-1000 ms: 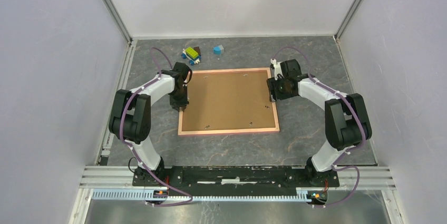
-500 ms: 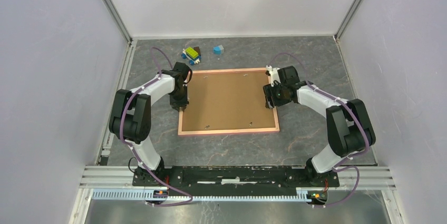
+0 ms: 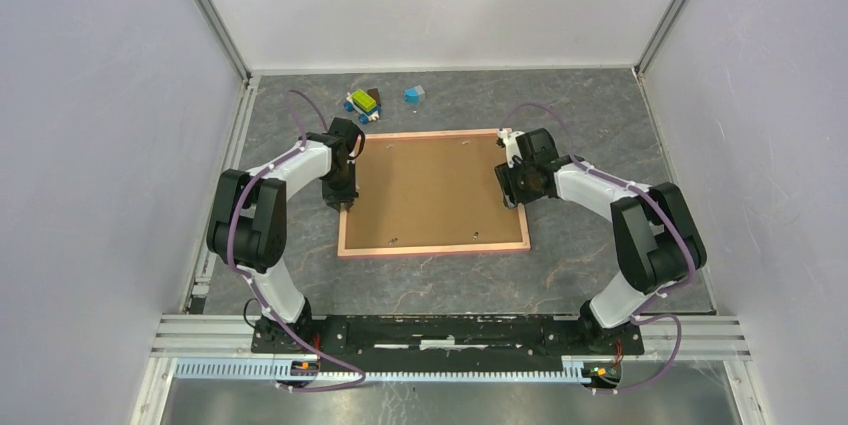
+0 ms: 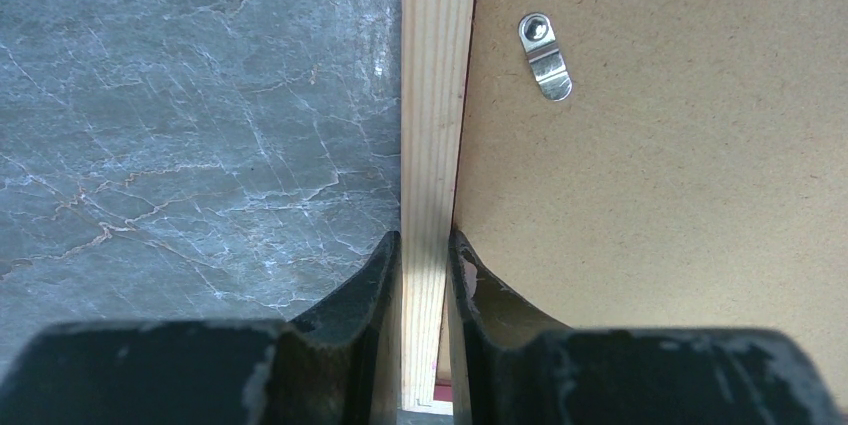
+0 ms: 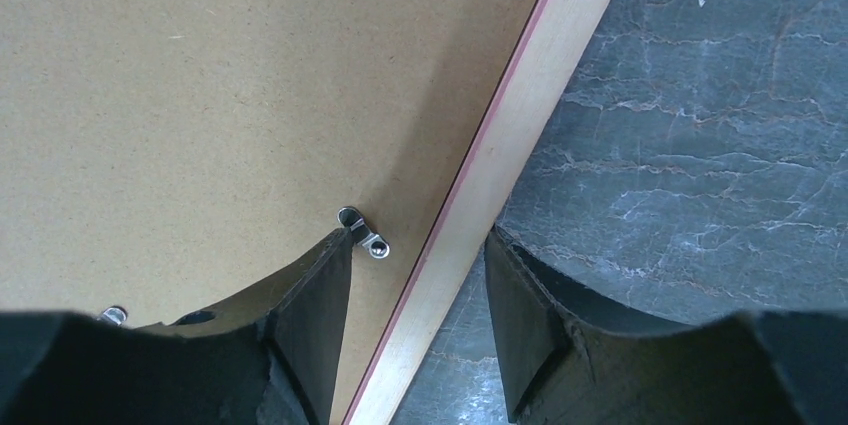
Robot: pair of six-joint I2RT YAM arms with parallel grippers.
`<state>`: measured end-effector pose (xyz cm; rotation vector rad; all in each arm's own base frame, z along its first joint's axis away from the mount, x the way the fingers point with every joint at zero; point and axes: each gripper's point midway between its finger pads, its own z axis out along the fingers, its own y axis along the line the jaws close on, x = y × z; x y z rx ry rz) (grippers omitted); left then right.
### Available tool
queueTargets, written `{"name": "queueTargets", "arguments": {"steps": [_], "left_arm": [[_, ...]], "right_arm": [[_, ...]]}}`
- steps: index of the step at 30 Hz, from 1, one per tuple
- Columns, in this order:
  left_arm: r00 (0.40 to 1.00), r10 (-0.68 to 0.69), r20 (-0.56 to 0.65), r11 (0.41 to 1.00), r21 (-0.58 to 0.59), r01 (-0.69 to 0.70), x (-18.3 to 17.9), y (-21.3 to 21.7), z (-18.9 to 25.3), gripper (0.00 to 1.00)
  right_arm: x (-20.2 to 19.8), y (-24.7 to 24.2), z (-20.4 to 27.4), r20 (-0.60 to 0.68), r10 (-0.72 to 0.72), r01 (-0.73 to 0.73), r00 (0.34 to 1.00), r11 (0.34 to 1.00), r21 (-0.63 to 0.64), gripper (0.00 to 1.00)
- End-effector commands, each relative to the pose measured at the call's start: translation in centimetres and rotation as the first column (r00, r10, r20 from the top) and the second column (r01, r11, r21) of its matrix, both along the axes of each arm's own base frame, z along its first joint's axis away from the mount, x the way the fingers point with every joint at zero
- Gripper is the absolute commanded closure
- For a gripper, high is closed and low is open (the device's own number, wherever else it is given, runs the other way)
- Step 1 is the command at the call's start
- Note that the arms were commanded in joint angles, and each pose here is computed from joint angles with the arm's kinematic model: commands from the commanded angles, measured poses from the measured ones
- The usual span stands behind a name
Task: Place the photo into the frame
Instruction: Install the photo frame at the center of the board.
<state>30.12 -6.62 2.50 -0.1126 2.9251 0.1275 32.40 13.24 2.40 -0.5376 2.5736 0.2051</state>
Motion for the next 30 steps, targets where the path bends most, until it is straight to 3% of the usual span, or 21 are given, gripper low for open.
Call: {"name": "queueTargets", "arguments": {"steps": [1, 11, 16, 21, 25, 30], "left_arm": [[1.0, -0.026, -0.015, 1.0, 0.012, 0.026, 0.0, 0.1, -0.4, 0.98], [1.0, -0.019, -0.011, 1.0, 0.014, 0.019, -0.1, 0.1, -0.4, 0.98], [1.0, -0.015, -0.011, 1.0, 0.013, 0.015, -0.2, 0.1, -0.3, 0.98], [1.0, -0.013, -0.009, 1.0, 0.004, 0.013, -0.3, 0.0, -0.2, 0.98], [1.0, -0.009, -0.01, 1.0, -0.004, 0.009, -0.5, -0.2, -0.2, 0.98], [1.0, -0.003, -0.013, 1.0, -0.023, 0.003, -0.7, -0.6, -0.3, 0.98]], "right_arm": [[0.4, 0.2, -0.9, 0.017, -0.001, 0.002, 1.0, 0.999, -0.04, 0.43], [-0.4, 0.0, -1.7, 0.005, -0.103, 0.103, 0.995, 0.989, -0.105, 0.44], [-1.4, 0.0, -2.5, -0.022, -0.206, 0.202, 0.978, 0.974, -0.106, 0.59], [-2.4, 0.1, -3.2, -0.051, -0.289, 0.282, 0.956, 0.953, -0.11, 0.61], [-3.3, 0.3, -3.6, -0.086, -0.379, 0.372, 0.921, 0.924, -0.09, 0.62], [-4.7, 0.1, -4.4, -0.156, -0.55, 0.537, 0.82, 0.835, -0.118, 0.66]]}}
